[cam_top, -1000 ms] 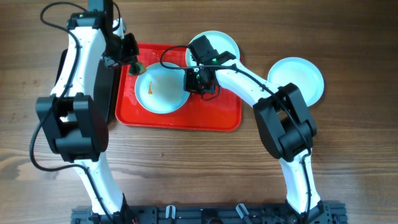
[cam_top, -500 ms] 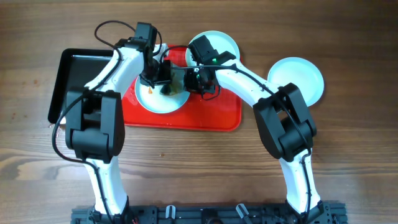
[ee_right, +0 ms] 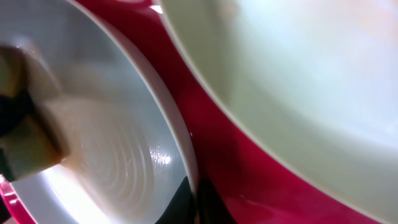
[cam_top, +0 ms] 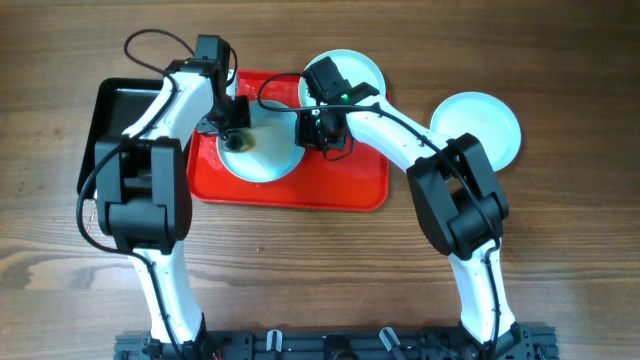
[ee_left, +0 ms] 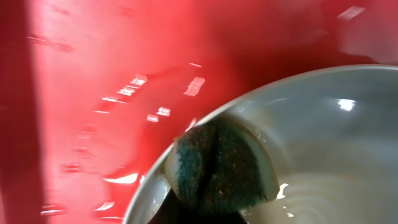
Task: Clean dirty plates on tray and stack at the side
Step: 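Wipe the lower plate with the sponge in the left gripper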
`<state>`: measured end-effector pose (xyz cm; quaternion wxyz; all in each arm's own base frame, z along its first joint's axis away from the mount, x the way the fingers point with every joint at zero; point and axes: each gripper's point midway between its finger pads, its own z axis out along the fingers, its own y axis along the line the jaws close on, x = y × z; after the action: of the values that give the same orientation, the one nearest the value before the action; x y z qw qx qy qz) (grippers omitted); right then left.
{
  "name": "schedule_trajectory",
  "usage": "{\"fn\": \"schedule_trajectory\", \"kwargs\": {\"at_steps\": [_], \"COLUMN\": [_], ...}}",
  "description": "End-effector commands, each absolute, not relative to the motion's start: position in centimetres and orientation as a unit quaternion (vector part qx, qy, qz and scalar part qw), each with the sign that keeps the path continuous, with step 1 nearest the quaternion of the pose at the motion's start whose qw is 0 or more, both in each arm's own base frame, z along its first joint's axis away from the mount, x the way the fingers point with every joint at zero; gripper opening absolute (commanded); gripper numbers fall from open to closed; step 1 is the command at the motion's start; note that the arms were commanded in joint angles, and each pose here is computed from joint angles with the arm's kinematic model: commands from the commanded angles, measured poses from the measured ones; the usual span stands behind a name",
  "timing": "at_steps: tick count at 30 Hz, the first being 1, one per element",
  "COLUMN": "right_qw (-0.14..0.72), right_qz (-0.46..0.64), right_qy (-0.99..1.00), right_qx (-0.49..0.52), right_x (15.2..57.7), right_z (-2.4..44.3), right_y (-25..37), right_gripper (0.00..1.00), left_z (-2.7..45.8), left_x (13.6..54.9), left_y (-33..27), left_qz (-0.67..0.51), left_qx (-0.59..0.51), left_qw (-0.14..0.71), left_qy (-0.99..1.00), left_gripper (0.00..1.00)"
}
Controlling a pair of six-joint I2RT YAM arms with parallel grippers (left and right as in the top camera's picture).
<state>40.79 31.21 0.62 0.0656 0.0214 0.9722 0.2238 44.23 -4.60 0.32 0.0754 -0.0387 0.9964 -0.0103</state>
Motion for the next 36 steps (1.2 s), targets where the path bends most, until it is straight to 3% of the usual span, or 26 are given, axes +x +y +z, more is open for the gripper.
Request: {"fn": "schedule_trajectory", "kwargs": {"at_steps": [1, 4, 8, 13, 15, 17, 20, 28, 34, 36], "right_qw": [0.053, 0.053, 0.053, 0.053, 0.053, 0.053, 0.052, 0.052, 0.053, 0.052], "right_qz": [0.209, 0.209, 0.208, 0.208, 0.209, 0.207, 0.207, 0.207, 0.207, 0.207], "right_qy": [0.976, 0.976, 0.976, 0.976, 0.976, 0.976, 0.977, 0.977, 0.977, 0.977], "right_qx": [0.027, 0.027, 0.026, 0.027, 0.027, 0.027, 0.027, 0.027, 0.027, 0.027], "right_x": [40.4, 40.4, 40.4, 40.4, 40.4, 40.4, 40.3, 40.3, 40.3, 40.3], "right_z": [-0.7, -0.7, -0.7, -0.7, -0.7, -0.8, -0.8, -0.8, -0.8, -0.8], "right_y": [30.6, 30.6, 30.6, 30.6, 30.6, 30.6, 30.5, 30.5, 30.5, 30.5], "right_gripper": [0.04, 0.04, 0.05, 0.05, 0.05, 0.04, 0.05, 0.04, 0.04, 0.05], "left_z": [-2.0, -0.6, 4.2, 9.6, 9.9, 8.2, 6.2, -1.7, -1.1, -0.5], "left_x": [43.5, 45.1, 48.1, 48.7, 47.6, 45.0, 42.4, 37.8, 40.5, 41.9], "left_y": [1.8, 0.5, -0.3, -0.4, -2.9, -8.9, -12.2, -11.3, -0.8, -0.1], "left_qz": [0.178, 0.197, 0.218, 0.2, 0.126, -0.04, -0.129, -0.118, 0.183, 0.204], "left_qx": [-0.049, -0.034, -0.094, -0.126, -0.112, -0.047, -0.011, -0.017, -0.121, -0.127], "left_qw": [0.067, 0.098, 0.174, 0.211, 0.188, 0.105, 0.042, -0.008, 0.097, 0.132], "left_qy": [0.98, 0.975, 0.956, 0.948, 0.968, 0.993, 0.991, 0.993, 0.971, 0.962], "left_gripper": [0.04, 0.04, 0.04, 0.04, 0.04, 0.04, 0.04, 0.04, 0.04, 0.04]}}
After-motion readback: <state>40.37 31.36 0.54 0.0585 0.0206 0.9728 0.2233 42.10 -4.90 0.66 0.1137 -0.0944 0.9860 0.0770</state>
